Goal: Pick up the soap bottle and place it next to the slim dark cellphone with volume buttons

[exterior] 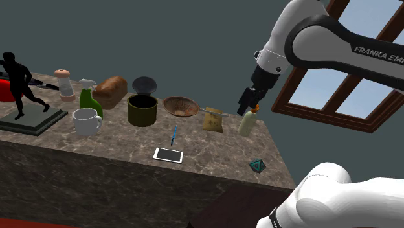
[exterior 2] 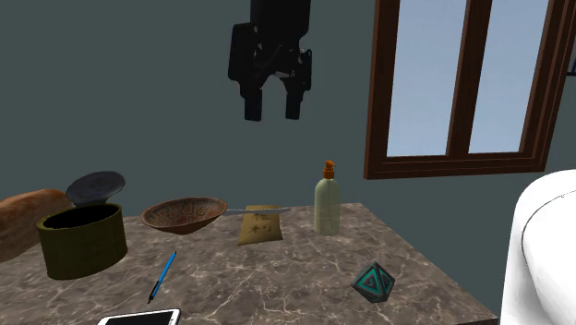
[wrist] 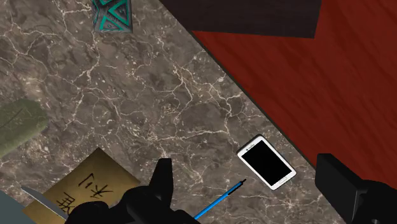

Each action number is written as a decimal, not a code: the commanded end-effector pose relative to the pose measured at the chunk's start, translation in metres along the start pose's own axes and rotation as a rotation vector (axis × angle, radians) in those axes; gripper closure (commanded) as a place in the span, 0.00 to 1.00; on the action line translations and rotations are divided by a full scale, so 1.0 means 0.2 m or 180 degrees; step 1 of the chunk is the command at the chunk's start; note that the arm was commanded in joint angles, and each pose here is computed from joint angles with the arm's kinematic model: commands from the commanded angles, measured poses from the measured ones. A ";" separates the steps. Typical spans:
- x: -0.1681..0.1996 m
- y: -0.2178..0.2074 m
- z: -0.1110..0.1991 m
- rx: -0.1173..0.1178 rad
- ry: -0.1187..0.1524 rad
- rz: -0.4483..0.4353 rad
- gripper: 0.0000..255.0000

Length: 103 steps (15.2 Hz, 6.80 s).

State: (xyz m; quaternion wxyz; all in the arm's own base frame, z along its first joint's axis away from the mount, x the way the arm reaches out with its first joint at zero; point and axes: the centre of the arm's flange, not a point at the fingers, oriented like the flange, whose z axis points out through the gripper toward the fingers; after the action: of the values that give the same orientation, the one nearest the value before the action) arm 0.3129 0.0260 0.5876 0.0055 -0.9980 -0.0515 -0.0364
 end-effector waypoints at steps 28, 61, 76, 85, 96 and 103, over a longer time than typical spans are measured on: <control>0.33 1.66 0.56 0.0012 -0.0016 -0.0185 0.00; 0.43 2.05 0.86 0.0014 -0.0019 -0.0228 1.00; 0.46 2.04 0.47 0.0014 -0.0019 -0.0228 1.00; 0.47 2.04 0.23 0.0014 -0.0019 -0.0228 1.00; 0.49 2.04 -0.06 0.0014 -0.0019 -0.0228 1.00; 0.51 2.04 -0.25 0.0014 -0.0019 -0.0228 1.00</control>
State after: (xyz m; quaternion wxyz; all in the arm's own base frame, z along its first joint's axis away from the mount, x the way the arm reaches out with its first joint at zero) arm 0.4527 -0.3697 0.6354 0.0063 -0.9956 -0.0872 -0.0334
